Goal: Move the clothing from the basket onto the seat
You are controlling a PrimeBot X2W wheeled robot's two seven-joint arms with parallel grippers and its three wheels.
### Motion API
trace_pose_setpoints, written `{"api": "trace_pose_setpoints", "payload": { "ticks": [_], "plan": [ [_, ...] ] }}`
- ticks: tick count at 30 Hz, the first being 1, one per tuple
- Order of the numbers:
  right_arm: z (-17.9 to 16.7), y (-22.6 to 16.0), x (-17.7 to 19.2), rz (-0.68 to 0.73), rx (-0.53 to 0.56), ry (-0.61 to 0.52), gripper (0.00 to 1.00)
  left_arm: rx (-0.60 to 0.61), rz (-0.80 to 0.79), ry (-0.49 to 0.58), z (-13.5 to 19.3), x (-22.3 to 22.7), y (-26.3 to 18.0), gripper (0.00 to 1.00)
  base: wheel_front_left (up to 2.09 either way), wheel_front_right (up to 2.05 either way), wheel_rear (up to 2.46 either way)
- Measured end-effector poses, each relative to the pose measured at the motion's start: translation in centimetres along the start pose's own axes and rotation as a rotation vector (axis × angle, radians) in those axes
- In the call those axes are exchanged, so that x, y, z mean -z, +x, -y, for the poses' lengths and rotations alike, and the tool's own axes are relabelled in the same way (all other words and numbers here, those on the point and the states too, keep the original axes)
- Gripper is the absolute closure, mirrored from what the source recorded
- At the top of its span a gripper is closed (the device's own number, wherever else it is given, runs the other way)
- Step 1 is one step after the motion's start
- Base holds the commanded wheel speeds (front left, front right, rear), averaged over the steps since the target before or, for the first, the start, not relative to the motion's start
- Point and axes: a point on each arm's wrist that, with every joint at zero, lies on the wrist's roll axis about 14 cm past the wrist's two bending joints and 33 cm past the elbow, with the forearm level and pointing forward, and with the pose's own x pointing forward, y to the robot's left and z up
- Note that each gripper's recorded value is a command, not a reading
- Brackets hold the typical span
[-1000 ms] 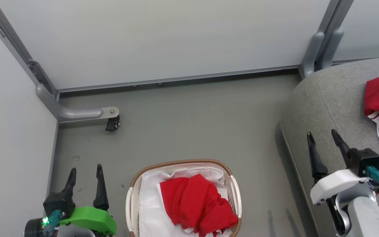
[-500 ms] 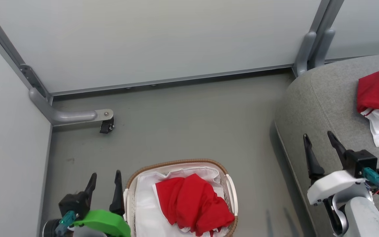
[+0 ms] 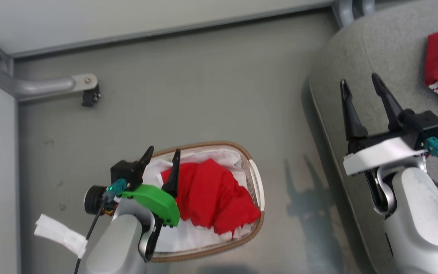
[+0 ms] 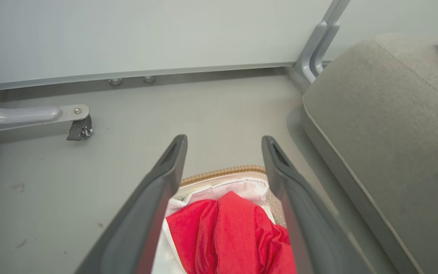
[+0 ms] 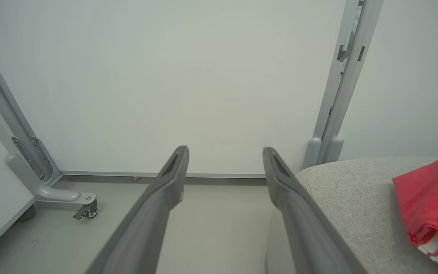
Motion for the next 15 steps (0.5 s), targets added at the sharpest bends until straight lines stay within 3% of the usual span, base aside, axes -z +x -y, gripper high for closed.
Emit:
{"api": "trace_pose_setpoints", "payload": {
  "ticks": [8,15],
  "plan": [
    [1.4,1.9,3.4,-0.044,0.009,-0.022,0.00,0.125,-0.223,0.004,2.0,7.0,4.3,0.00,0.00,0.00,0.00],
    [2.8,2.0,6.8,-0.109,0.025,-0.050,0.00,0.231,-0.398,-0.026,4.4,13.3,5.2,0.00,0.00,0.00,0.00]
  ]
}}
